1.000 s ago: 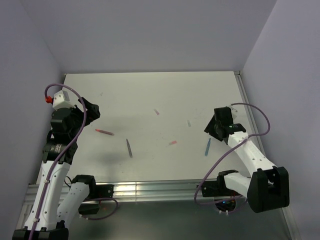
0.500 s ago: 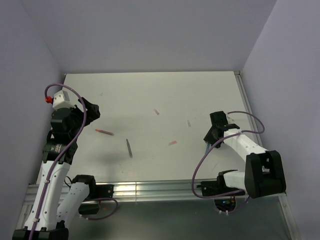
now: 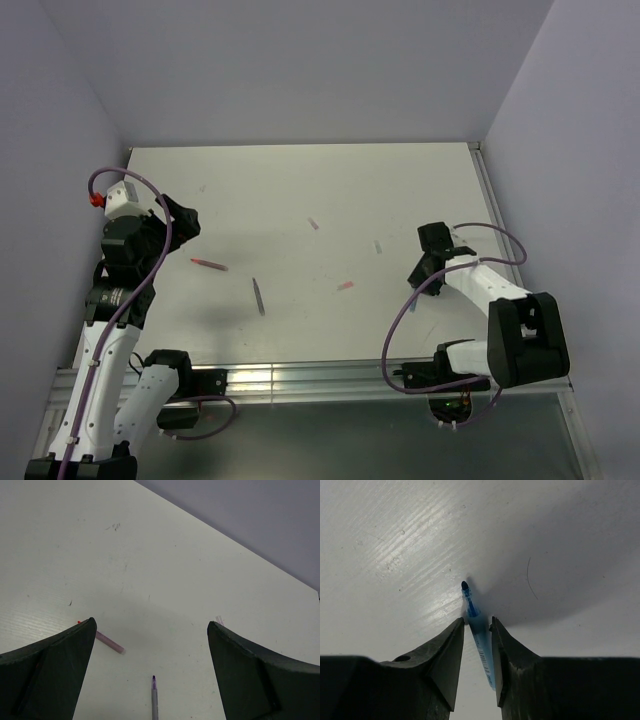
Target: Insert the pens into the pen caps
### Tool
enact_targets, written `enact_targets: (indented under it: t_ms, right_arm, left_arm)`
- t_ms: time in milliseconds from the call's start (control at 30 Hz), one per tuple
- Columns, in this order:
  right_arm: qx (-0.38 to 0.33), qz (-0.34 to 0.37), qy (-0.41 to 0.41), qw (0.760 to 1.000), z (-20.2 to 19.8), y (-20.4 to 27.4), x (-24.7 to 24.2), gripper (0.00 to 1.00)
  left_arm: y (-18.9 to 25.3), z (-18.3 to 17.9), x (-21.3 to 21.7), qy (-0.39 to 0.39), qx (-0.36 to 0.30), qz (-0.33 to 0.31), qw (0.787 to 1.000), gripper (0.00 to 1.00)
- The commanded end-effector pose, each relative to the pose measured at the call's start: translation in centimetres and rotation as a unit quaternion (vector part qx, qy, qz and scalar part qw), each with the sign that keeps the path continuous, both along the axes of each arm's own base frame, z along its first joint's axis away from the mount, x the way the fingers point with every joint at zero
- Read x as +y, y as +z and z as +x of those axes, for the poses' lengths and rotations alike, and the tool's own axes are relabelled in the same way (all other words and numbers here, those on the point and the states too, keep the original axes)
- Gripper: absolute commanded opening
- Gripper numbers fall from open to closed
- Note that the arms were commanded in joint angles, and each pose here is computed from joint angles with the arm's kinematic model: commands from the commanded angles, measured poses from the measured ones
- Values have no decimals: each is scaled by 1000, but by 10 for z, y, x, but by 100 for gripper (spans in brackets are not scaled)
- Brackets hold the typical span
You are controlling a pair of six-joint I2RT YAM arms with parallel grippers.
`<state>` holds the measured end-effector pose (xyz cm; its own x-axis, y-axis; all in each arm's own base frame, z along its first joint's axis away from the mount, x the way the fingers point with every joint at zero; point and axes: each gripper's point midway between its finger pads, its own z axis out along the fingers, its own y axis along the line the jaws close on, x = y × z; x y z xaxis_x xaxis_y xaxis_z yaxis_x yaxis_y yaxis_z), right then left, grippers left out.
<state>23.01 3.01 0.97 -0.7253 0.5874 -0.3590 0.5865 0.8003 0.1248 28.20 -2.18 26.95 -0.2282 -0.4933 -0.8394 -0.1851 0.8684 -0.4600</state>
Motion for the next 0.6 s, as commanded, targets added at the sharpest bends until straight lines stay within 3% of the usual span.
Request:
enact_targets:
  t_ms: [0, 367, 400, 500, 567]
  right_arm:
    - [9, -12, -1, 1000, -2, -10, 0, 35]
    - [9, -19, 19, 1000, 0, -11, 6, 8]
    - [7, -17, 21, 1000, 1, -10, 8, 0]
    - [-8, -14, 33, 999, 4, -1, 11, 0]
    - [-40, -13, 49, 998, 13, 18, 18, 0]
  left_arm:
    - [8, 1, 0, -1, -15, -6, 1000, 99]
    - [7, 3, -5, -12, -14, -9, 1000, 100]
    - [8, 3, -8, -23, -16, -11, 1000, 99]
    - [12, 4, -21, -58, -28, -17, 998, 96]
    - [13, 2, -43, -120, -32, -35, 992, 93]
